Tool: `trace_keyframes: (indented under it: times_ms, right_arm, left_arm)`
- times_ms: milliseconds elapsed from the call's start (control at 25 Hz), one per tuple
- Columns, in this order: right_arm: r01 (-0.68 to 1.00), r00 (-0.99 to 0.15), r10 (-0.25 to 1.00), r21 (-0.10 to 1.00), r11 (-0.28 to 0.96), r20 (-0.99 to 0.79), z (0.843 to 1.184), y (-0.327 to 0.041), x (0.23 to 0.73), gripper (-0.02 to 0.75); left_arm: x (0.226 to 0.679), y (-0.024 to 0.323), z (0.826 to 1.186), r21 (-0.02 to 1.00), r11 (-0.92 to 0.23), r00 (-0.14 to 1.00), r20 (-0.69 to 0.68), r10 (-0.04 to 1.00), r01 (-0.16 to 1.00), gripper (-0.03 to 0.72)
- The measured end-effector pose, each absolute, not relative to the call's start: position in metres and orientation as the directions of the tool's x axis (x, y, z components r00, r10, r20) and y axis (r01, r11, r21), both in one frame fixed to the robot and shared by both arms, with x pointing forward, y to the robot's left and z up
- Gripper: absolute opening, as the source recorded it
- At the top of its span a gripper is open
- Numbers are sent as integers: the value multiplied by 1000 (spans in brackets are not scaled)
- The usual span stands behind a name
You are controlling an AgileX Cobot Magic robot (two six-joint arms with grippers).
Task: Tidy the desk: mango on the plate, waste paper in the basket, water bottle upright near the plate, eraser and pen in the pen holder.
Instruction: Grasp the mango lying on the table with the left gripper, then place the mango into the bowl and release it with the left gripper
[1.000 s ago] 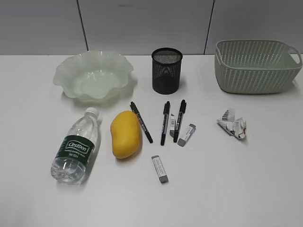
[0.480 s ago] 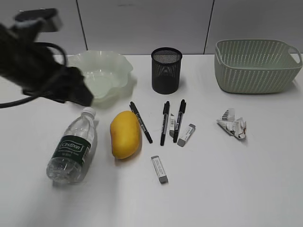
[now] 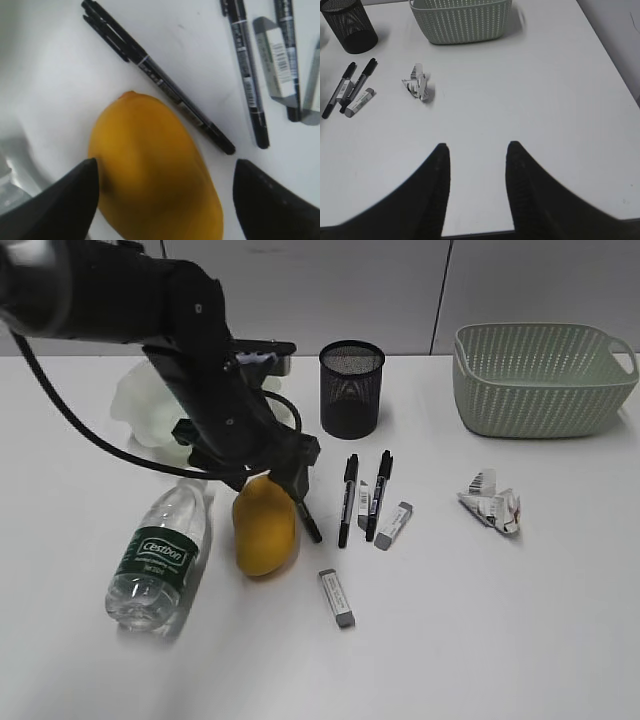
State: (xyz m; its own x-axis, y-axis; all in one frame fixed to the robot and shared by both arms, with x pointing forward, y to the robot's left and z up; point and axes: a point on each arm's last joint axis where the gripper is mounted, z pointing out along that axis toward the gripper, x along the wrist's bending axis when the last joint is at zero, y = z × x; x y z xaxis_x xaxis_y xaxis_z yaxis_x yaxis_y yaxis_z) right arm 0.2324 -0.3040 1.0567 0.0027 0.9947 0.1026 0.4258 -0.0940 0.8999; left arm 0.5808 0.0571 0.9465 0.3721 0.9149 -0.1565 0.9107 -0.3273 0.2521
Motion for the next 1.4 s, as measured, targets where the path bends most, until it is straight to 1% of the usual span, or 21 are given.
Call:
trace_keyframes:
  times_ms: [160,320,440,560,680,840,880,960,1080,1160,1240,1280,1400]
  right_arm:
    - [426,3,995,900,-94,103,1057,-304,232,310]
    - [426,3,995,900,-94,103,1057,-304,232,310]
    - [426,3,995,900,-94,103,1057,-304,232,310]
    - [427,3,995,900,-94,103,1057,-304,232,310]
    - [427,3,995,900,-94,103,1057,-304,232,310]
    - [427,2,995,900,-93,102,1057,-304,232,310]
    - [427,2,995,900,-93,102,1057,-304,232,310]
    - [427,2,995,900,-93,102,1057,-304,232,310]
    - [427,2,995,900,-93,102,1057,-304,232,310]
    - [427,3,995,900,-94,103,1057,-304,232,310]
    - [427,3,995,900,-94,103,1057,-304,232,310]
    - [427,3,995,900,-94,103,1057,-304,232,310]
    - [427,3,995,900,-94,103,1057,-304,232,310]
  left_arm:
    - [590,53,934,203,-328,352,-90,932,922,627]
    - [593,51,924,171,-313,328,-69,942,934,629]
    - [594,50,921,169,-310,324,-64,944,936,628]
    - [593,50,920,159,-312,325,-61,944,937,598]
    - [593,50,920,158,-310,323,-61,945,938,593]
    - [593,51,929,189,-307,325,-69,943,933,592]
    - [592,51,937,215,-304,326,-77,942,928,591]
    - [593,51,963,308,-289,334,-103,937,906,590]
    - [594,55,1023,535,-228,359,-154,920,814,589]
    - [605,66,1051,673,-187,372,-142,917,716,589]
    - [622,85,1061,752,-156,355,-111,928,641,589]
    - [633,98,1059,770,-143,333,-95,938,621,589]
    - [665,131,1029,769,-114,259,-68,964,629,589]
